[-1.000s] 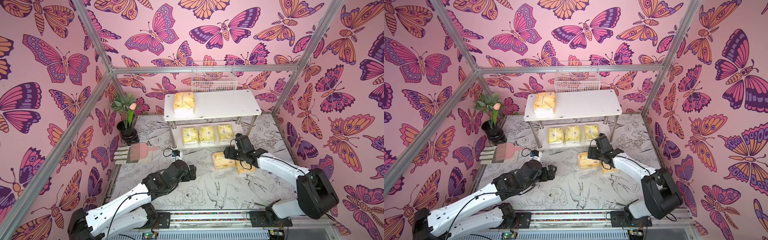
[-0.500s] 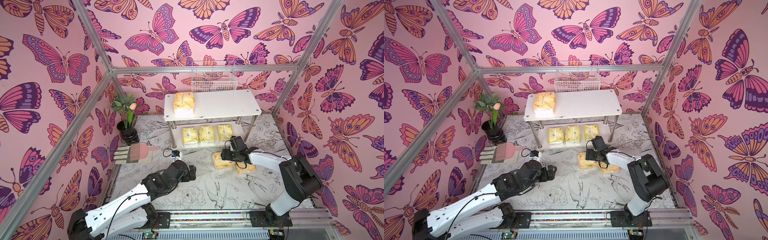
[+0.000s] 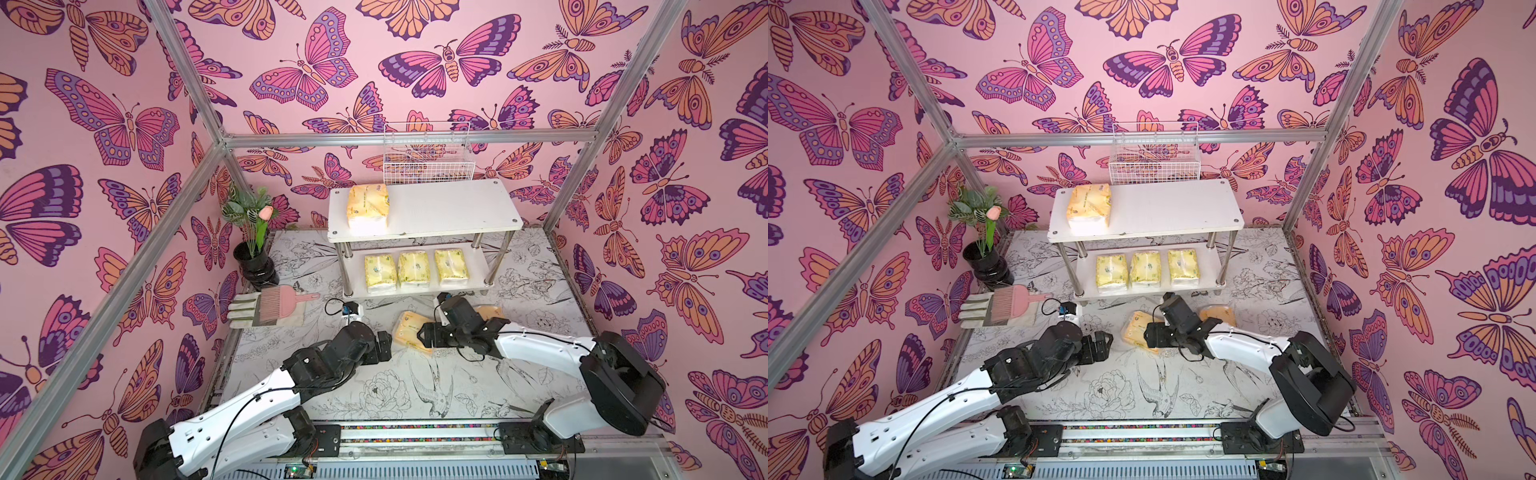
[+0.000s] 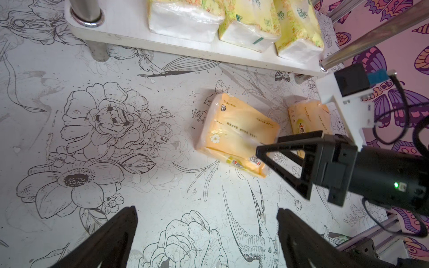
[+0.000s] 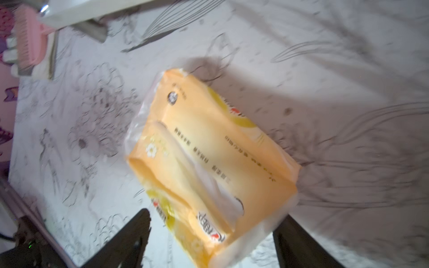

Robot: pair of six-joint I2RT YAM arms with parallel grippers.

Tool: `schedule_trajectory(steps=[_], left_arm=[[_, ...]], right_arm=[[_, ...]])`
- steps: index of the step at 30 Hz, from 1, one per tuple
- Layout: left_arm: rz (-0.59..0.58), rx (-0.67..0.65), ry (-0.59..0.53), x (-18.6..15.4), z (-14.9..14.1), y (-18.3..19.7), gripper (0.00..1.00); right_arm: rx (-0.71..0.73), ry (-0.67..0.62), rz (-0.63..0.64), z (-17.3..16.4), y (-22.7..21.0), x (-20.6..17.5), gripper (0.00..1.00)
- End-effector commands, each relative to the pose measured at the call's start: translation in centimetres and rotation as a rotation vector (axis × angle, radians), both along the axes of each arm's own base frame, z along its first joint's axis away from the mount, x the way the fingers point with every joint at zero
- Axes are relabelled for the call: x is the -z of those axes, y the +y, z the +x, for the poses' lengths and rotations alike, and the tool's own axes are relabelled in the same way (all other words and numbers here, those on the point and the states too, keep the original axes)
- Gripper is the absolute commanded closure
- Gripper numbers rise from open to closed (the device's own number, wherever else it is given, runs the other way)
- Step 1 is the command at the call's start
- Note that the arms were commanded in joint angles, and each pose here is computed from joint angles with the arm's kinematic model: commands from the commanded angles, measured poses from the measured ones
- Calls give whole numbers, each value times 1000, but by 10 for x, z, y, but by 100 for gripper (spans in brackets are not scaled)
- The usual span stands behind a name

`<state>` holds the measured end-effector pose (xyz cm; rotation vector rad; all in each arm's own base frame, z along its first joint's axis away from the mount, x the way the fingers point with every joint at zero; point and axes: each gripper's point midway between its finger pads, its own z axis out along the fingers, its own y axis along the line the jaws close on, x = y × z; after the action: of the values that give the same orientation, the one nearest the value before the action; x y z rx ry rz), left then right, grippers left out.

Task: Place the tissue boxes on the shelf by color
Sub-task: Move the box of tissues to the center of the board, then pick up the box of tissues from the center of the board.

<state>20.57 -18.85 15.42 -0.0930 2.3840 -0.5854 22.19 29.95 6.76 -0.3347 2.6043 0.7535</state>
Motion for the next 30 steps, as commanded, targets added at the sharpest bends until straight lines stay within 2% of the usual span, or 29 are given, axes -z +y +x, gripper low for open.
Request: schedule_trajectory(steps=[1,5,7,12,20,22,30], left_arm=[[-9,-13,21,8,-4,3,0],[-13,-71,46,20,-6,11,0],[-15,-86,57,26,-6,13,0],[-65,-104,121,42,0,9,0],[-281,-116,196,49,34,-2,0],[-317,-112,211,52,40,-7,0],[-344,-151,285,76,51,-13,0]], right_arm=[[-1,6,89,-15,22,-22,15],[66,-69,6,-1,-4,-26,12],[77,-69,4,10,-13,-26,12],[30,-23,85,31,-13,-24,12],[-84,81,288,36,14,-23,12],[-96,123,305,34,20,-12,13],[-71,210,373,27,25,13,14]])
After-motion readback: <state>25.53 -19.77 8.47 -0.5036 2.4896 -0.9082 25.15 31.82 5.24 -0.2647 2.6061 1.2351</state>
